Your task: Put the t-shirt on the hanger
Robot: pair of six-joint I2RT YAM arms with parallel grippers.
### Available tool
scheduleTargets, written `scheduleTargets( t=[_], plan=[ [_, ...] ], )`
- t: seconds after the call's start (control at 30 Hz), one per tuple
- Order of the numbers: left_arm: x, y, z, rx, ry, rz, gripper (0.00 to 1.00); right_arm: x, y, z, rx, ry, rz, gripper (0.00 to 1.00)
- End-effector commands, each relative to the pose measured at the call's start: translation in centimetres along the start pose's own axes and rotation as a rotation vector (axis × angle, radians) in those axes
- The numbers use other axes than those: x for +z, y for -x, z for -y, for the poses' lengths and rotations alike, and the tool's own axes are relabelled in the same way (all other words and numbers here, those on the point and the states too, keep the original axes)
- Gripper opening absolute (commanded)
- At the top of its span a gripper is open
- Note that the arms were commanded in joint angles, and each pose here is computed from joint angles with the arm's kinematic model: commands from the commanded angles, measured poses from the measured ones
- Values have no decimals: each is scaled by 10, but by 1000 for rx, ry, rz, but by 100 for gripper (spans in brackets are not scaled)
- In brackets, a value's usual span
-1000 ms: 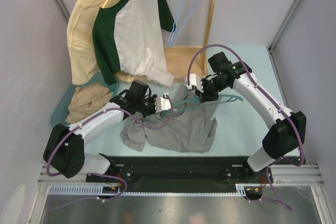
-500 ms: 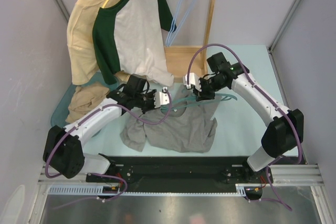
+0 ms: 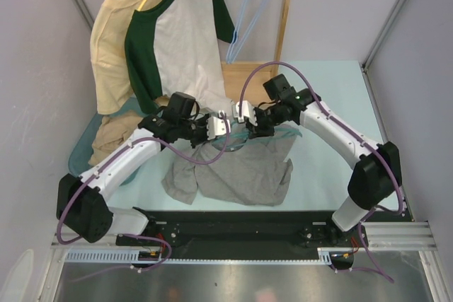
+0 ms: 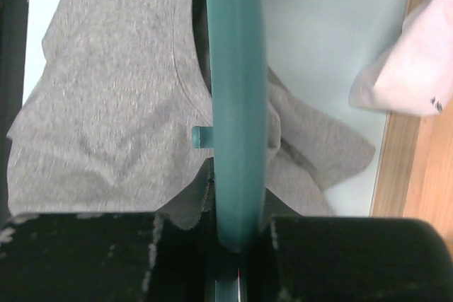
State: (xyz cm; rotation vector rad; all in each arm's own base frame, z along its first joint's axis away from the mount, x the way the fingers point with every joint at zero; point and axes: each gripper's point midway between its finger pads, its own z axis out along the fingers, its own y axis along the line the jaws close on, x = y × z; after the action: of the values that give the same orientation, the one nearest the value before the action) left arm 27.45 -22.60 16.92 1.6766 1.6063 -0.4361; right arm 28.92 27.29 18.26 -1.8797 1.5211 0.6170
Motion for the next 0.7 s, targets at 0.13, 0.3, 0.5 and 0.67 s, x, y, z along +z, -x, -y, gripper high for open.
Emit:
scheduleTargets(
  t=[0.13, 0.3, 0.5, 0.67],
  plan=[
    [-21, 29, 0, 67, 9, 66, 0, 21, 9, 7, -13, -12, 16, 0],
    [-27, 30, 5, 94, 20, 80, 0, -9, -17, 9, 65, -31, -8, 0],
    [-30, 43, 0, 108, 20, 108, 3, -9, 4, 7, 64, -9, 91, 0],
    [-38, 59, -8, 128, 37, 126, 4, 5, 30, 8, 30, 23, 141, 0]
  ],
)
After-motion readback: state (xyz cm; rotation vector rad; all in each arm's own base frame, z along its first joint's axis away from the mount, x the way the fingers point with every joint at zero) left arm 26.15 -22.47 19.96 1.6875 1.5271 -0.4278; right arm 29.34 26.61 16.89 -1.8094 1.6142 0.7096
